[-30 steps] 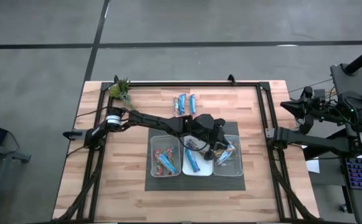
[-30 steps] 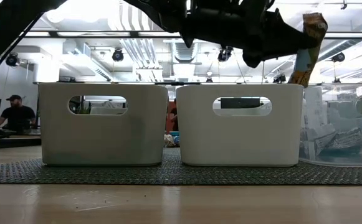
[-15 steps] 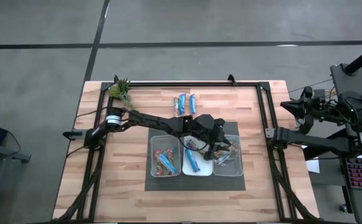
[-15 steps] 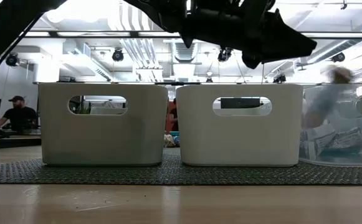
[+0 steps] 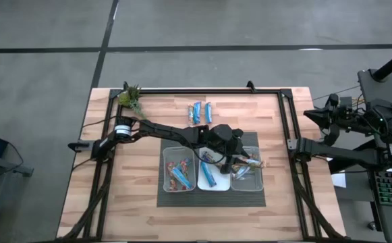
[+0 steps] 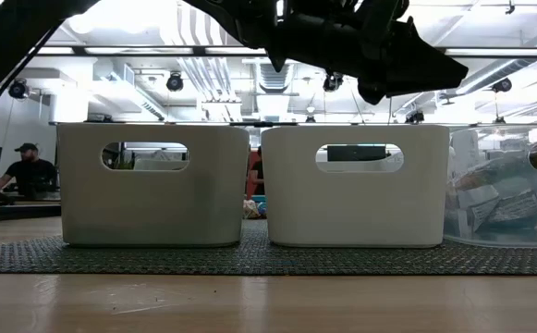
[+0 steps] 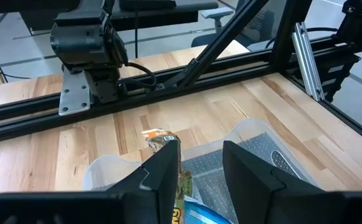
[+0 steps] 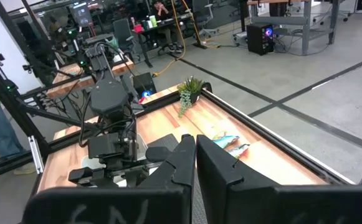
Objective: Pick and place Granola Bars by type
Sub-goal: Put the red granola bar into the gray bin
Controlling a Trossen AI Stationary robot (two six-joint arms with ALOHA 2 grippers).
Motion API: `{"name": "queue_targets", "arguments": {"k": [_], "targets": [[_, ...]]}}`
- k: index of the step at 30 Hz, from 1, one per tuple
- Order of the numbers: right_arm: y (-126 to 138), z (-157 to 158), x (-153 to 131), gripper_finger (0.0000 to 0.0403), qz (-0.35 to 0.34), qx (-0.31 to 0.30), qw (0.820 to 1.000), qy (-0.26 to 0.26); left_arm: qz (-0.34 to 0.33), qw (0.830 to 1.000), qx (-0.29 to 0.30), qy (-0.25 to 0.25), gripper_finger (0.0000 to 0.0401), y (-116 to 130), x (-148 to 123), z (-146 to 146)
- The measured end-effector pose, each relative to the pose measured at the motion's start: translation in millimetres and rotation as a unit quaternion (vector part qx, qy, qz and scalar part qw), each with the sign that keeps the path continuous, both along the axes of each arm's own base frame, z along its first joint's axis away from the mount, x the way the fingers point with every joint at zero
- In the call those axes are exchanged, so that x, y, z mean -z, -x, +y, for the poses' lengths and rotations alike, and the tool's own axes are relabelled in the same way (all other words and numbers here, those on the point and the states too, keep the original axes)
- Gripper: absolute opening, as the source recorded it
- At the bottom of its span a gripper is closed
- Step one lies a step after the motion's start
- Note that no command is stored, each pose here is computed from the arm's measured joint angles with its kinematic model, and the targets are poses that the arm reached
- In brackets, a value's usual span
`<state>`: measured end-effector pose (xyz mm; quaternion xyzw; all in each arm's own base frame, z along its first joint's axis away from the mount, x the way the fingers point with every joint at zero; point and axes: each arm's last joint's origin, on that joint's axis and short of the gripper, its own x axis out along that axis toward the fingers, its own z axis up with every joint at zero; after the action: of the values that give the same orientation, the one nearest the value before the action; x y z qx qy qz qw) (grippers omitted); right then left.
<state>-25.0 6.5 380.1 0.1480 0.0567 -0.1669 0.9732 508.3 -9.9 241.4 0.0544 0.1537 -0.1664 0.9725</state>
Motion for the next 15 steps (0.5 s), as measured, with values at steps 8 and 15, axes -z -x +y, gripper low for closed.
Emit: {"name": "queue_targets", "arguments": {"k": [8, 15], "targets": [[0, 0, 0, 0.0008, 0.001, 0.006, 1.0, 0.001, 0.015, 1.0, -0.008, 0.017, 0.011, 1, 1, 4], [0, -1, 0, 0.0008, 0.001, 0.012, 1.0, 0.004, 0.036, 0.996, -0.037, 0.072, 0.0076, 8, -14, 13]]}}
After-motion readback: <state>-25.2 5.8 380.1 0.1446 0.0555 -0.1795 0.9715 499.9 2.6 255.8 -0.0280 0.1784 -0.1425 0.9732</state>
